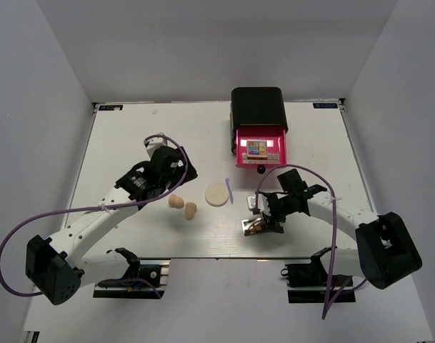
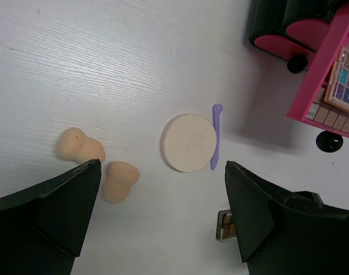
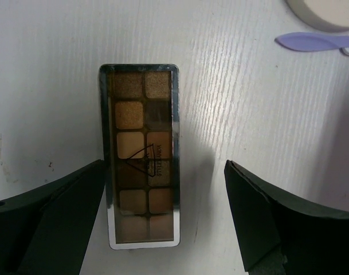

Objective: Organize the makeup

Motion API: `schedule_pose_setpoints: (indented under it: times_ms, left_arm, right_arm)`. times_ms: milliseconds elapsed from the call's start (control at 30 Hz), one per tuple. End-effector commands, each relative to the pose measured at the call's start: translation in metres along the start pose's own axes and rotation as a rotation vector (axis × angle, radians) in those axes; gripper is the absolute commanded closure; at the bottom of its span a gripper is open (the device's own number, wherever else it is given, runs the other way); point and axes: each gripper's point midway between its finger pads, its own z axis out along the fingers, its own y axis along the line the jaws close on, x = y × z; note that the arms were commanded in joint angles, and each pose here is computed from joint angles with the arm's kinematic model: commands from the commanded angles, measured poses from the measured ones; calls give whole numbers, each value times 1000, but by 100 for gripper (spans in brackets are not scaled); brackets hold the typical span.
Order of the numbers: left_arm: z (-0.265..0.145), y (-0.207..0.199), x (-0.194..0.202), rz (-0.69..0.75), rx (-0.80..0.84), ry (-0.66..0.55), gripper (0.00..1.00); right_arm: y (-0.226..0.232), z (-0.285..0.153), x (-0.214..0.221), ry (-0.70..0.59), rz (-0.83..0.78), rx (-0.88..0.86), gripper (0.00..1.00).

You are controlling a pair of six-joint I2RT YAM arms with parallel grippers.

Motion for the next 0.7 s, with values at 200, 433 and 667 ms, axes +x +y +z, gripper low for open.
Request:
schedule_pose_setpoints:
  times_ms: [200,433,667]
  left_arm:
    - [-6,-2,-2,-28,27,-8,2]
    - [-4,-4,-1,-32,31,-1,2]
    - [-3,-4,2,-36,37,8,2]
  right_arm:
    - [30,5,8,16,9,-119,12]
    - [35,10,21,55,34,-130,16]
    - [29,12,23,67,66,-129,33]
